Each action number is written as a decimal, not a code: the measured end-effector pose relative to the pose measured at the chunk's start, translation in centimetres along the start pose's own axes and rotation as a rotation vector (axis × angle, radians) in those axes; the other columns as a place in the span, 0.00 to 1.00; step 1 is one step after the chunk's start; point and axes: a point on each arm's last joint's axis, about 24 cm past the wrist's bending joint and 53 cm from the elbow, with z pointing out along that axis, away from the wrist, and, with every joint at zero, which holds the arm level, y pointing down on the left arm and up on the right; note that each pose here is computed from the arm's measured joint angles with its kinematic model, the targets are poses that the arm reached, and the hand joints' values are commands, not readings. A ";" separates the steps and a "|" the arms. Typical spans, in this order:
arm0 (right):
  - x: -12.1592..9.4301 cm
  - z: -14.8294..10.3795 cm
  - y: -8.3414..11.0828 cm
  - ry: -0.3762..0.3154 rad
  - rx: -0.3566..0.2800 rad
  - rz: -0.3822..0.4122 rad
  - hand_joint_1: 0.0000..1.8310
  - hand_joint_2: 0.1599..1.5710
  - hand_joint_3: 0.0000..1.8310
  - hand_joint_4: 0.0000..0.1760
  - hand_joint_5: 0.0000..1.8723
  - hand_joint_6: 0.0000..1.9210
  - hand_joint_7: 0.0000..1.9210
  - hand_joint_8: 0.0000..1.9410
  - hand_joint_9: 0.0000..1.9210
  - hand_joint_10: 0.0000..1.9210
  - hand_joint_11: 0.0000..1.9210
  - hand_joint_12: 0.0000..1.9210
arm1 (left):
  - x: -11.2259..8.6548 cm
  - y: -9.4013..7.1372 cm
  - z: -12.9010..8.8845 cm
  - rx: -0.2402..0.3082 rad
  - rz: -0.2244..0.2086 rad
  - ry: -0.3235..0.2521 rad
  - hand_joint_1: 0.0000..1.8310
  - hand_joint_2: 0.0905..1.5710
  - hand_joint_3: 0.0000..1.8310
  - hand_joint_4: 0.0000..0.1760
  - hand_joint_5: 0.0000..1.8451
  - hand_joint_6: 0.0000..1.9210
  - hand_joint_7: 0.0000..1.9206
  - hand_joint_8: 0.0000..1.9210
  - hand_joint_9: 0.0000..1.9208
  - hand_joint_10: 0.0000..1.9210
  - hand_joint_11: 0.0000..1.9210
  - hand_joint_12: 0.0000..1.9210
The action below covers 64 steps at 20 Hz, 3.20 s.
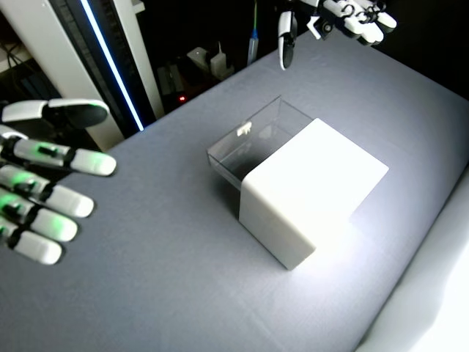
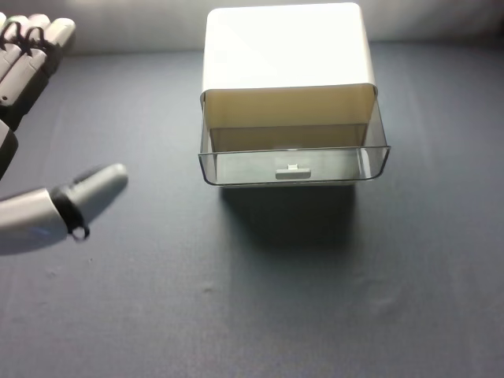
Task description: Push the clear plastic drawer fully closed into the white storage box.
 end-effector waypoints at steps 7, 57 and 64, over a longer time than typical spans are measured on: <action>0.3 0.0 0.2 0.013 -0.009 0.000 0.00 0.60 0.02 0.99 0.00 0.00 0.00 0.00 0.00 0.00 0.00 0.00 | 0.0 0.1 0.0 -0.002 0.001 -0.001 0.00 0.62 0.03 0.12 0.00 0.00 0.00 0.00 0.00 0.00 0.00 0.00; 23.9 -0.7 9.1 0.874 -0.358 -0.031 0.00 0.61 0.01 0.14 0.00 0.00 0.00 0.00 0.00 0.00 0.00 0.00 | 0.7 2.7 -0.4 -0.094 0.003 0.017 0.00 0.68 0.03 0.17 0.00 0.00 0.00 0.00 0.00 0.00 0.00 0.00; 24.3 0.5 8.3 0.871 -0.342 -0.086 0.00 0.61 0.01 0.39 0.00 0.00 0.00 0.00 0.00 0.00 0.00 0.00 | 0.7 2.8 -0.4 -0.095 -0.001 0.016 0.00 0.69 0.03 0.13 0.00 0.00 0.00 0.00 0.00 0.00 0.00 0.00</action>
